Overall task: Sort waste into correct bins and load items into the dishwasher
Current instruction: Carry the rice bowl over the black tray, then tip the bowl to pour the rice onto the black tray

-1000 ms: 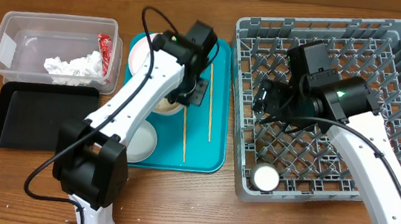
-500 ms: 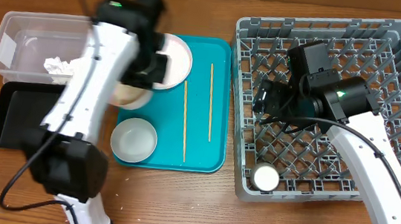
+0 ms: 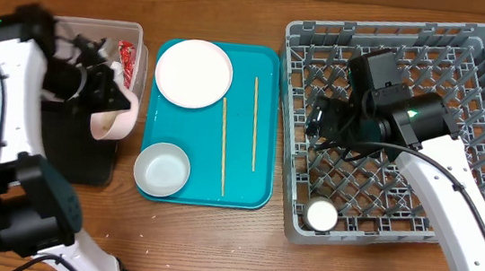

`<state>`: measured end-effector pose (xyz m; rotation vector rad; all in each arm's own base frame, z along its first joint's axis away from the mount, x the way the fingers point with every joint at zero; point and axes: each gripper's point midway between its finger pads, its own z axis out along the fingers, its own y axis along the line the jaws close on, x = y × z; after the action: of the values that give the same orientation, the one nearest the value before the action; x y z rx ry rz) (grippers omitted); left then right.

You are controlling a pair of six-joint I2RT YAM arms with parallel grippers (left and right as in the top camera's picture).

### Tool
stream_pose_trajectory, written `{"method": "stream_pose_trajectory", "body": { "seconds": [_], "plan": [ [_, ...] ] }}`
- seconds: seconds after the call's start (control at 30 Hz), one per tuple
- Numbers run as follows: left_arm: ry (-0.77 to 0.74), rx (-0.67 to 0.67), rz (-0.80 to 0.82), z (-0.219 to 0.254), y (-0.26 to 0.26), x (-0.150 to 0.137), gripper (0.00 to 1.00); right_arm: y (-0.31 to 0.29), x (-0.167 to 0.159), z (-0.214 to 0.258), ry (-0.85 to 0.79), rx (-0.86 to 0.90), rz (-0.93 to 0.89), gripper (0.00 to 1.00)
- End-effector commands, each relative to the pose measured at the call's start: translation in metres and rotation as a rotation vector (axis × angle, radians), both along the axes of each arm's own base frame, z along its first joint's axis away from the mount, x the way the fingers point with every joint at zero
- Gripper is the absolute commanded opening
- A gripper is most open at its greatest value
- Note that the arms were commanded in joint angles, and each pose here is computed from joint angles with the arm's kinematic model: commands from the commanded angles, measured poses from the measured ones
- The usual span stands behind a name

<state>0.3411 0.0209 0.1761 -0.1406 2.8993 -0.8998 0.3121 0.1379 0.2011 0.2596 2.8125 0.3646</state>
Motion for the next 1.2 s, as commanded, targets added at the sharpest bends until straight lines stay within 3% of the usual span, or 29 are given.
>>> {"method": "stream_pose_trajectory", "body": {
  "seconds": [0.0, 0.37, 0.5, 0.8, 1.17],
  "plan": [
    [-0.168, -0.221, 0.007, 0.016, 0.004, 0.000, 0.04, 0.002, 0.002, 0.008, -0.021, 0.016, 0.005, 0.90],
    [-0.359, -0.494, 0.326, 0.000, 0.067, -0.007, 0.04, 0.003, 0.002, 0.008, -0.019, 0.022, 0.007, 0.90],
    [-0.403, -0.535, 0.417, 0.003, 0.088, -0.011, 0.04, 0.003, 0.002, 0.008, -0.018, 0.021, 0.008, 0.90],
    [-0.532, -0.708, 0.593, 0.038, 0.126, -0.014, 0.04, 0.003, 0.002, 0.008, -0.019, 0.021, 0.008, 0.90],
    [-0.481, -0.872, 0.695, 0.057, 0.131, -0.015, 0.04, 0.003, 0.002, 0.008, -0.019, 0.021, 0.007, 0.90]
  ]
}}
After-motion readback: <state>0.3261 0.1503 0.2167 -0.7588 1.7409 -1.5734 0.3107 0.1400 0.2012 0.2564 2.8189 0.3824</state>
